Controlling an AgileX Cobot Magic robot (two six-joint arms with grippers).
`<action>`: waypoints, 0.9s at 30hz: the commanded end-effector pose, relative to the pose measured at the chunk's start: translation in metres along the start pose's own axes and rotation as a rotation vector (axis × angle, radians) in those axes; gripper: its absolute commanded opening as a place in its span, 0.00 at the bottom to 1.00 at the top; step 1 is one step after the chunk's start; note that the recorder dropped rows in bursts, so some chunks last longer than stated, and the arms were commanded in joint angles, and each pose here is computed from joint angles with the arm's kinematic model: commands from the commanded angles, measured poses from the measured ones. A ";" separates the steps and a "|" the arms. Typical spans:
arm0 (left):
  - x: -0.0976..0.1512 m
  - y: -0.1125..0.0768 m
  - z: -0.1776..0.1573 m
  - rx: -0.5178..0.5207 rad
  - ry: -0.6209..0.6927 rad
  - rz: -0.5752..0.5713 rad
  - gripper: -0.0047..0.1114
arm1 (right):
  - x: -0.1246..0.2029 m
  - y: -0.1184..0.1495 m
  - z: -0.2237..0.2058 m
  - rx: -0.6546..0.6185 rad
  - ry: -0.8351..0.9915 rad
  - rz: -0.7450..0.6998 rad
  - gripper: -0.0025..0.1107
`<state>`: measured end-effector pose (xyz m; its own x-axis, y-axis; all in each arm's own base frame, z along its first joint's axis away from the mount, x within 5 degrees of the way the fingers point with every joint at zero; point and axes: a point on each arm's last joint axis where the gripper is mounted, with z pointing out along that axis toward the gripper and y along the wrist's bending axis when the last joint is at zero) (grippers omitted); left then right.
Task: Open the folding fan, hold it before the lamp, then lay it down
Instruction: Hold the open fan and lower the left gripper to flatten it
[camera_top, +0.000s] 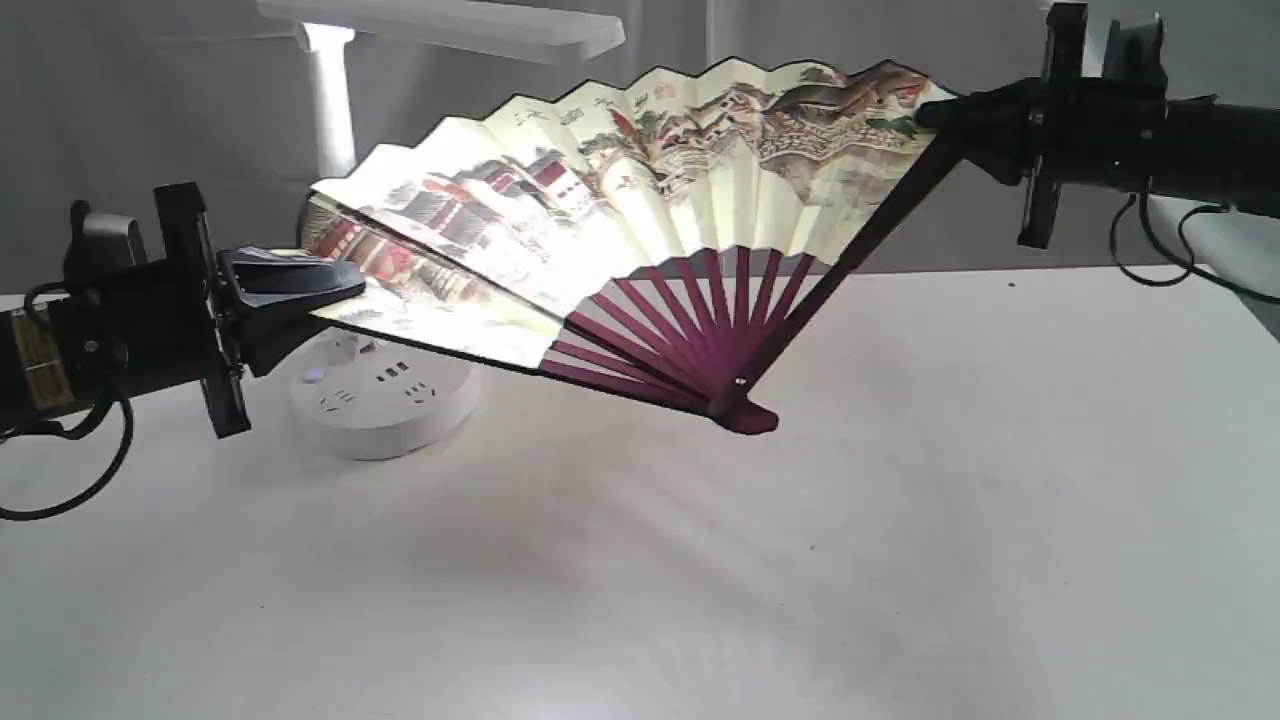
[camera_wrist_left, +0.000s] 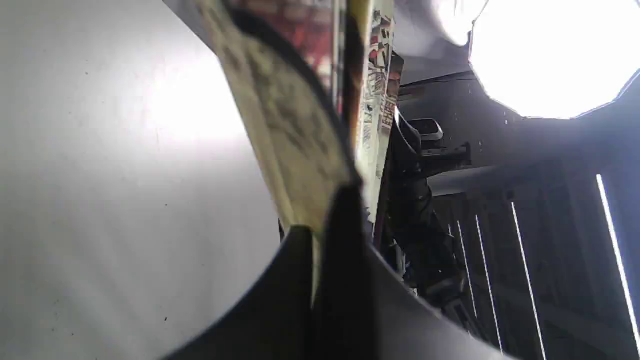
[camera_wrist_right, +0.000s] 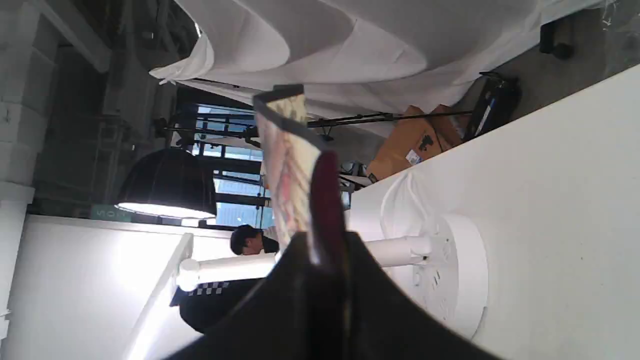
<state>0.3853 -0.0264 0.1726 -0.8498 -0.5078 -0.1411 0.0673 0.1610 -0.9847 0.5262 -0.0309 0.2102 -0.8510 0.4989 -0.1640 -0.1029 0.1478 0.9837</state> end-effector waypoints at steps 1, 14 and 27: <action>0.006 0.002 -0.002 -0.057 0.059 0.016 0.04 | -0.012 0.009 -0.016 -0.047 -0.079 0.022 0.02; 0.007 0.002 -0.002 -0.057 0.071 0.019 0.04 | -0.022 0.006 -0.041 -0.039 -0.129 0.050 0.02; 0.026 0.019 -0.007 -0.082 0.079 -0.041 0.04 | -0.022 0.002 -0.044 -0.002 -0.120 0.050 0.02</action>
<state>0.3730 -0.0275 0.1591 -0.8429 -0.5338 -0.0677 -0.0036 0.1314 -0.9913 0.5190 -0.0595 0.2076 -0.8549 0.5029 -0.1276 -0.0570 0.1533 0.9865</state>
